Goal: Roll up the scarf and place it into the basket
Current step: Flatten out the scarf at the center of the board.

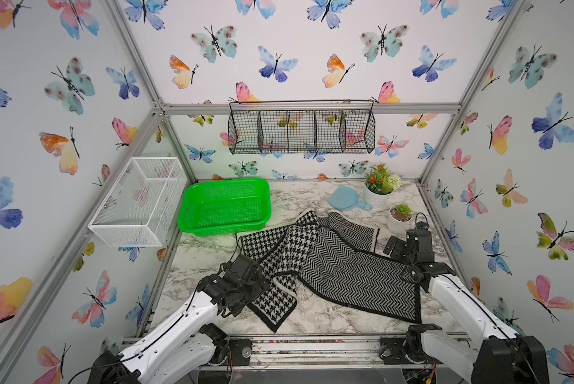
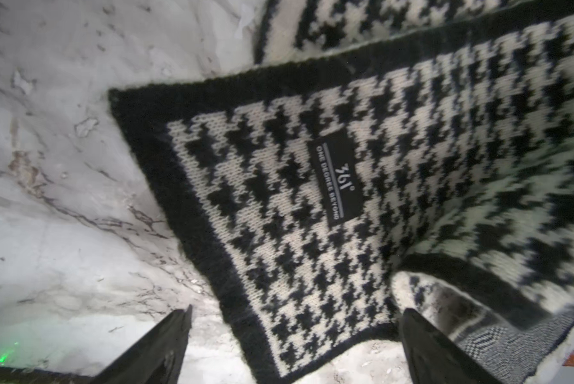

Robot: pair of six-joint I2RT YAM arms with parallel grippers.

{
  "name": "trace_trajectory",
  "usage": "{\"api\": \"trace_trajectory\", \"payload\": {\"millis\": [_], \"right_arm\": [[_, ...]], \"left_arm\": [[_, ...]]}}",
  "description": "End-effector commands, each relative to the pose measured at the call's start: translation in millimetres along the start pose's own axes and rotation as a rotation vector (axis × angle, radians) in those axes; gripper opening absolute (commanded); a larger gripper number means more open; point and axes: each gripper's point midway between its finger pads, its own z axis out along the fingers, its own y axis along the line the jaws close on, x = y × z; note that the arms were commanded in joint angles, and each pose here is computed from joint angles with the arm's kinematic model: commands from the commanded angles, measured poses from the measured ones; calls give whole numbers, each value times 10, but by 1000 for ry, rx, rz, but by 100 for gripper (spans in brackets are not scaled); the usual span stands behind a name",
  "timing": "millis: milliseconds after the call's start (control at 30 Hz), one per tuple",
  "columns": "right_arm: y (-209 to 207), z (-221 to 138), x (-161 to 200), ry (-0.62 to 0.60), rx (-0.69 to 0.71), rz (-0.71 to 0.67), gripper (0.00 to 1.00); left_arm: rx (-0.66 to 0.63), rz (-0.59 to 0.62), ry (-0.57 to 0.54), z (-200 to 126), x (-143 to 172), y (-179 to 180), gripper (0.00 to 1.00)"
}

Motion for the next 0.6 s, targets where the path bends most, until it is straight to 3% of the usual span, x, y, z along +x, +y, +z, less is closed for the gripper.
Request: {"api": "trace_trajectory", "payload": {"millis": [0, 167, 300, 567], "right_arm": [[52, -39, -74, -1, -12, -1, 99], [66, -45, -81, 1, -18, -3, 99], [84, -29, -50, 15, -27, -2, 99], [94, -11, 16, 46, -33, 8, 99]], "left_arm": [[-52, -27, 17, 67, 54, 132, 97], [-87, -43, 2, 112, 39, 221, 95], [-114, -48, -28, 184, -16, 261, 88], [-214, -25, 3, 373, 12, 370, 84]]}}
